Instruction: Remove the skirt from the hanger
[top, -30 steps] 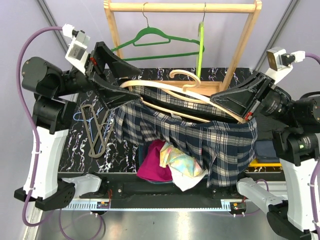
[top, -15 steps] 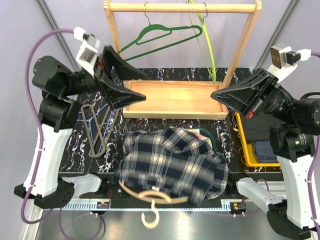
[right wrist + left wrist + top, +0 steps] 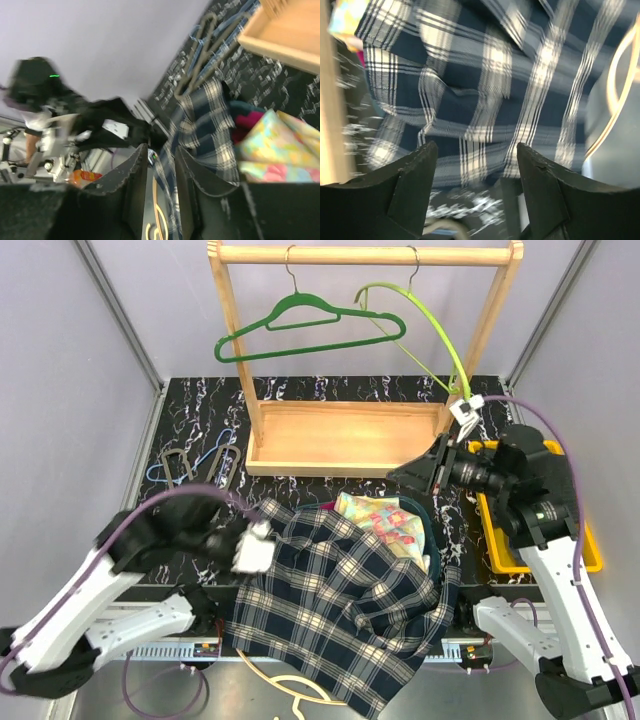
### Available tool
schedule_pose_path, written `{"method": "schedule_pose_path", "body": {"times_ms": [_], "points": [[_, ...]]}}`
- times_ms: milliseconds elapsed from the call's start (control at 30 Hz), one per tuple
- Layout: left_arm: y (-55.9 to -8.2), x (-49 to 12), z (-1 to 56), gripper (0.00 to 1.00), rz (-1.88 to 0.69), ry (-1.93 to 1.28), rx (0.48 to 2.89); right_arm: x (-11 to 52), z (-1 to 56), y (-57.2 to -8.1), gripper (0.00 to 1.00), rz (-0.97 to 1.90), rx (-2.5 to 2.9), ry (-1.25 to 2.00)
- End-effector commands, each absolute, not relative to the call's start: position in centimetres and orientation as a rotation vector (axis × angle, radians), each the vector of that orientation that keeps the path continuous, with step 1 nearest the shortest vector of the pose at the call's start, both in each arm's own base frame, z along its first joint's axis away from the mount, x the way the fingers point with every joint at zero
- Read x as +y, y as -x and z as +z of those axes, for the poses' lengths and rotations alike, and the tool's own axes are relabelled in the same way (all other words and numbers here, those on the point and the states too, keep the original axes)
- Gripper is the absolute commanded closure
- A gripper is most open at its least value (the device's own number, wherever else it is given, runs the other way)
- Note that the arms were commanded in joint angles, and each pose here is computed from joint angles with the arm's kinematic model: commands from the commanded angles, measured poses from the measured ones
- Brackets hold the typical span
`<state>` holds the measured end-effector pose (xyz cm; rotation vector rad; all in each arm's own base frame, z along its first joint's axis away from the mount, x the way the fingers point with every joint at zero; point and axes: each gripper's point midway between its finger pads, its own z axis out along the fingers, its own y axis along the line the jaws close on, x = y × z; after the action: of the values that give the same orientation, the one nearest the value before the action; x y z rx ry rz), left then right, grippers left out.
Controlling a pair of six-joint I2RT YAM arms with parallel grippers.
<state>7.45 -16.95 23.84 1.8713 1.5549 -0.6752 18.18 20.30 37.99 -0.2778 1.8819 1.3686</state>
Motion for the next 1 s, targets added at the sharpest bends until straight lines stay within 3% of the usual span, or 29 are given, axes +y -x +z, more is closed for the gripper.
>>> {"method": "schedule_pose_path", "body": {"times_ms": [0, 33, 67, 133, 167, 467, 800, 900, 967], "points": [[-7.7, -14.3, 26.1, 0.32, -0.364, -1.949, 1.152, 19.9, 35.8, -16.6, 0.57, 1.287, 1.930, 0.471], [-8.1, -14.2, 26.2, 0.33, -0.334, -1.931, 1.140, 20.2, 35.2, -15.9, 0.52, 1.302, 1.948, 0.520], [-8.4, -14.3, 26.3, 0.33, -0.315, -1.908, 1.126, 20.5, 34.3, -15.2, 0.37, 1.306, 1.954, 0.587], [-9.1, -14.9, 26.7, 0.33, -0.300, -1.823, 1.115, 21.2, 32.5, -12.9, 0.20, 1.334, 2.038, 0.669], [-9.4, -15.0, 26.7, 0.33, -0.298, -1.804, 1.121, 21.2, 31.1, -13.2, 0.01, 1.265, 2.092, 0.673], [-11.6, -17.2, 29.6, 0.33, -0.334, -1.642, 1.192, 24.4, 21.3, -7.3, 0.00, 0.917, 2.470, 0.925], [-11.5, -17.6, 33.8, 0.33, -0.377, -1.551, 1.183, 25.2, 16.6, -9.5, 0.00, 0.579, 2.522, 0.974], [-11.7, -17.5, 34.6, 0.33, -0.360, -1.542, 1.168, 25.6, 16.2, -9.7, 0.10, 0.560, 2.512, 0.974], [-11.8, -17.5, 35.3, 0.33, -0.357, -1.523, 1.163, 25.4, 15.3, -9.6, 0.28, 0.513, 2.546, 0.986]]}}
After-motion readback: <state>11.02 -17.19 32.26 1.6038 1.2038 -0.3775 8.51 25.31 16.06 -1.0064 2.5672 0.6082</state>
